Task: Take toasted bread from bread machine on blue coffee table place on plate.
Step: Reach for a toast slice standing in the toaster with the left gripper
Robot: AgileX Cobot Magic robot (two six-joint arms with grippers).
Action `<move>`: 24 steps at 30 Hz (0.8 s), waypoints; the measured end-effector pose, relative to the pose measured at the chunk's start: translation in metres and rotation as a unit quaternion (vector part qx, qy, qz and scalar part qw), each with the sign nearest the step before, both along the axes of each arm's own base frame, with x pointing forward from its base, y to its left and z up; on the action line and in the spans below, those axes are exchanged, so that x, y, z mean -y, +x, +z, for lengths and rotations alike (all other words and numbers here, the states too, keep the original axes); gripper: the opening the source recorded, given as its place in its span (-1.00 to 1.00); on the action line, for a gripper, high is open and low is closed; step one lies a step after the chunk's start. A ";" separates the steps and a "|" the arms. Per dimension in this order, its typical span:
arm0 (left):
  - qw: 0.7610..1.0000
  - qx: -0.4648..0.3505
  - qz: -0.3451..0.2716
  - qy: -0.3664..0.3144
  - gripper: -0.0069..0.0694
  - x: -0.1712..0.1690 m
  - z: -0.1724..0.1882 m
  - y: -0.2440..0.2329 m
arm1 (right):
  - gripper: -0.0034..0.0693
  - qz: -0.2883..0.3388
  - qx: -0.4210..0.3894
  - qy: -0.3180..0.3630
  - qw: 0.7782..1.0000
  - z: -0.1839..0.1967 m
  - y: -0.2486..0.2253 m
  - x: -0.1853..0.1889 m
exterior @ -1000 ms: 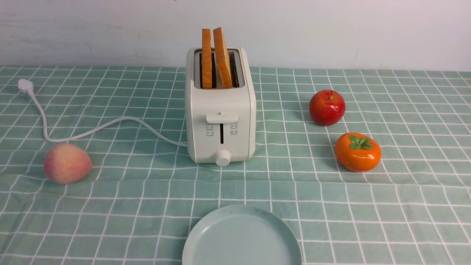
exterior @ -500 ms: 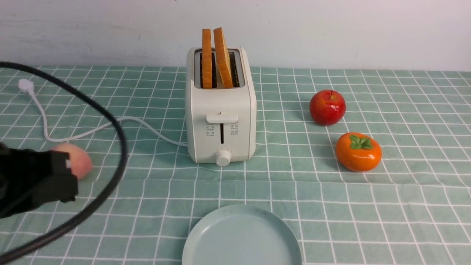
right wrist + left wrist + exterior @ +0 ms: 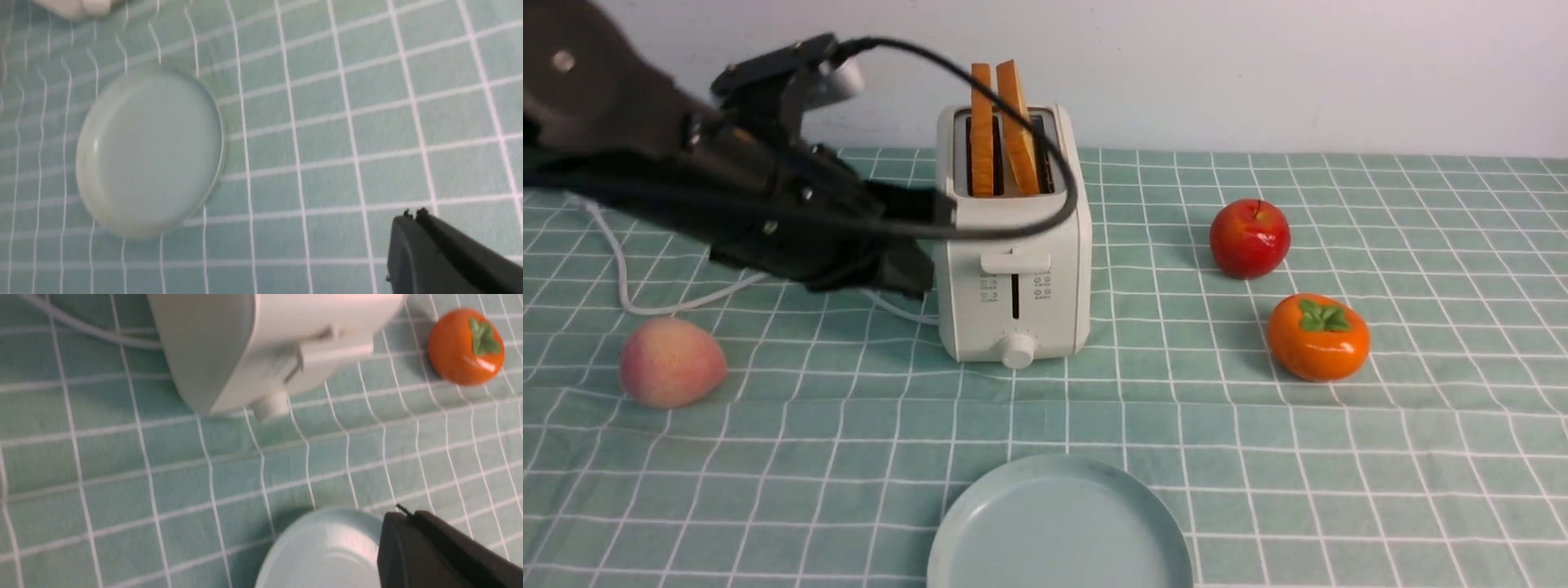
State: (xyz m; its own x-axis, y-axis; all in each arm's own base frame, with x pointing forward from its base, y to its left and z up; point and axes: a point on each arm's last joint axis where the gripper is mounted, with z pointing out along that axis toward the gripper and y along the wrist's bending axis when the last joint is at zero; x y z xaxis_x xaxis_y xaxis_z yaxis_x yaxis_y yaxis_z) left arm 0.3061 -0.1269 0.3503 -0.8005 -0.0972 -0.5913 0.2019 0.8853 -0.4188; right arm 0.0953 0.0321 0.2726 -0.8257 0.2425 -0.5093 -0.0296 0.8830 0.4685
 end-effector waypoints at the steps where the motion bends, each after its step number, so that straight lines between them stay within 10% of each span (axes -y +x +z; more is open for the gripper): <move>1: 1.000 0.010 0.002 0.005 -0.86 0.001 0.004 0.008 | -0.96 0.021 -0.007 0.003 1.000 0.001 0.001 -0.002; 11: 0.995 0.090 0.012 0.031 -0.67 0.020 0.020 0.087 | -0.93 0.072 0.051 0.022 0.996 0.011 0.001 -0.010; 19: 0.993 0.102 0.021 0.048 0.23 0.032 -0.018 0.132 | -0.92 0.067 0.064 0.018 0.996 0.013 0.001 -0.009; 24: 0.990 0.125 0.024 0.061 0.35 0.031 -0.020 0.139 | -0.91 0.066 0.064 0.018 0.996 0.013 0.001 -0.009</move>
State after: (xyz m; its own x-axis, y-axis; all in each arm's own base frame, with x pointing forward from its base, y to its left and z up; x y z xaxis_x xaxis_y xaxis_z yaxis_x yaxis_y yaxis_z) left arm 0.4452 -0.1583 0.3298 -0.6245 -0.0481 -0.7796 0.2415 0.9373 -0.2513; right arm 0.0966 0.0414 0.2853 -0.7800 0.1556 -0.6061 -0.2067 0.8502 0.4842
